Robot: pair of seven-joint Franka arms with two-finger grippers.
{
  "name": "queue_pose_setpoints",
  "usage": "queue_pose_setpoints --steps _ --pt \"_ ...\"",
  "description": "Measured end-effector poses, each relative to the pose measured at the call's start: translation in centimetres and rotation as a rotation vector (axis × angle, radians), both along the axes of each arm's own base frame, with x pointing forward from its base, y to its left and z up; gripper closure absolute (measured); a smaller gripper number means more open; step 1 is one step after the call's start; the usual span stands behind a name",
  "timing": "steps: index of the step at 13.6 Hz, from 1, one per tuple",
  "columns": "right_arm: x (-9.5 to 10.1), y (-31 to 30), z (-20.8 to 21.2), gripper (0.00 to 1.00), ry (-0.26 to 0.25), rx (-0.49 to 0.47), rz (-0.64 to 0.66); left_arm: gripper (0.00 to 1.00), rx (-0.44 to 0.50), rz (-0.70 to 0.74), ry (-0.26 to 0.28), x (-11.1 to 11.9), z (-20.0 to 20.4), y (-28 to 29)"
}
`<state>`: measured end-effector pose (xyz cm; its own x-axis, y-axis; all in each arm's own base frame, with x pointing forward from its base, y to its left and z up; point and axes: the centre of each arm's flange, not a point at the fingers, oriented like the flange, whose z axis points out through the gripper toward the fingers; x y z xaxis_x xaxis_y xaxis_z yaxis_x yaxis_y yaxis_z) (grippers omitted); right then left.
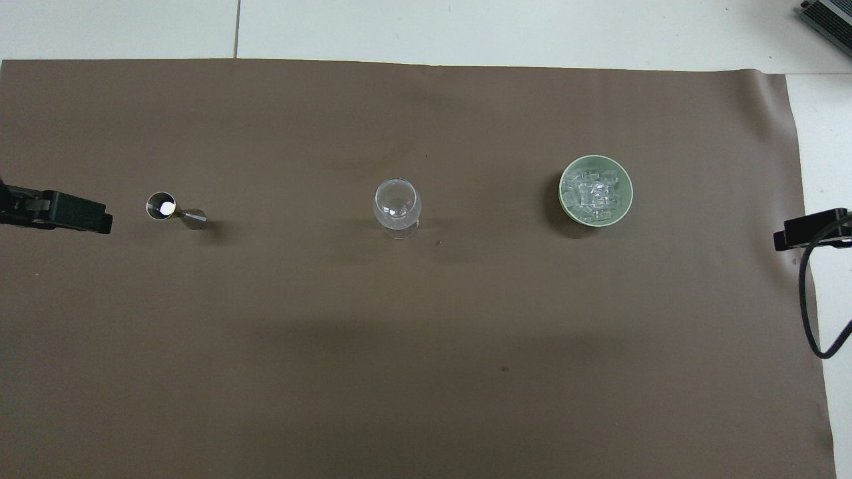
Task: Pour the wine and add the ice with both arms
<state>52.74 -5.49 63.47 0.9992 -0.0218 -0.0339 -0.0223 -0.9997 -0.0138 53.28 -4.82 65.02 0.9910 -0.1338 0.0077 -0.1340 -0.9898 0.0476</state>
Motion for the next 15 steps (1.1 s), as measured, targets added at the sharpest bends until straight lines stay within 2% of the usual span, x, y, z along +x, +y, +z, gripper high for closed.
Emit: queue_pose_setpoints --steps 7,13,15 --pt "0.0 0.0 0.0 0.0 0.0 0.0 0.0 0.0 -0.048 0.138 0.087 0.9 -4.0 4.7" --pt "0.0 0.0 0.0 0.0 0.0 0.0 0.0 0.0 -0.044 0.321 0.131 0.8 -5.5 5.7" --pt "0.0 0.0 0.0 0.0 0.0 0.0 0.0 0.0 -0.044 0.437 0.139 0.8 -5.4 5.6"
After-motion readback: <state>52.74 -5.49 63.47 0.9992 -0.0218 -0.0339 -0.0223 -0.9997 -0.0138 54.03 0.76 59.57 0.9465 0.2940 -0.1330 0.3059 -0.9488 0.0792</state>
